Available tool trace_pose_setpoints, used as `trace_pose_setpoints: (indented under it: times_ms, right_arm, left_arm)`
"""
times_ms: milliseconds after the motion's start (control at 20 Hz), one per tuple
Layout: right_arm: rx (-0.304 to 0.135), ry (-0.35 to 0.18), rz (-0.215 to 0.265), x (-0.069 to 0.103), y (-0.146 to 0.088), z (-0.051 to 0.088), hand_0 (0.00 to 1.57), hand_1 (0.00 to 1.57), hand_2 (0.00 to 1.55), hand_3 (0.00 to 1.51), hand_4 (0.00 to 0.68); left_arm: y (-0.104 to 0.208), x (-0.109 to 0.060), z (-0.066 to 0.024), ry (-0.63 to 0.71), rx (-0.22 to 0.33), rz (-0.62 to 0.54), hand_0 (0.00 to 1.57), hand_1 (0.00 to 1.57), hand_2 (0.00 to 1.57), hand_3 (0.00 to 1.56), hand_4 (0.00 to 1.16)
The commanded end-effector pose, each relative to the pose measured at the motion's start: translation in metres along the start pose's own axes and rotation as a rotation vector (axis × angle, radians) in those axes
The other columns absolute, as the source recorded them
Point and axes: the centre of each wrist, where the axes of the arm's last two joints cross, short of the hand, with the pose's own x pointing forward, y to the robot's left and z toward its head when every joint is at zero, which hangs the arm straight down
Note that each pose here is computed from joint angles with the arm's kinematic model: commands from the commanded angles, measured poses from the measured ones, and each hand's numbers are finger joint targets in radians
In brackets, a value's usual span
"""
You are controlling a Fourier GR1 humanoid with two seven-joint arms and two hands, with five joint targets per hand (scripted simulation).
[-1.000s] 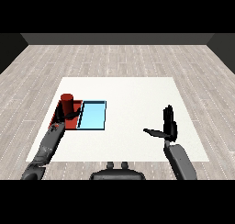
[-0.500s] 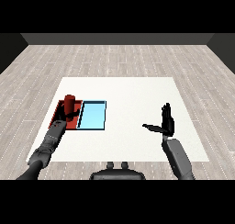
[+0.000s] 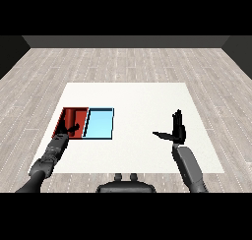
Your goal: Pick the red can and put it in the red box
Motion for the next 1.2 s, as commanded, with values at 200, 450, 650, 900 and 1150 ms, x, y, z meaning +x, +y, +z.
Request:
trace_pose_setpoints:
  times_ms: [200,450,650,900,1150]
  right_arm:
    - [0.0,-0.013,-0.022,-0.011,-0.003,0.003,0.0,0.0,0.0,0.0,0.0]
    - [-0.007,-0.019,-0.05,0.013,0.002,-0.003,0.0,0.0,0.0,0.0,0.0]
    - [0.007,-0.026,-0.061,0.002,0.009,0.01,0.0,0.0,0.0,0.0,0.0]
    - [0.046,-0.085,-0.093,0.006,0.011,0.016,0.0,0.0,0.0,0.0,0.0]
    - [0.112,-0.092,-0.105,0.014,0.016,0.012,0.0,0.0,0.0,0.0,0.0]
  left_arm:
    - [0.02,-0.011,-0.0071,0.126,-0.112,-0.025,0.0,0.0,0.0,0.0,0.0]
    - [0.016,0.004,-0.0081,0.068,-0.07,-0.053,0.0,0.0,0.0,0.0,0.0]
    - [0.025,0.018,-0.0131,-0.11,-0.053,0.133,0.0,0.0,0.0,0.0,0.0]
    - [0.017,0.049,-0.0101,-0.373,-0.108,0.377,1.36,1.36,1.25,0.0,0.0]
    - [0.006,0.061,0.0014,-0.578,-0.235,0.528,0.0,0.0,0.0,0.0,0.0]
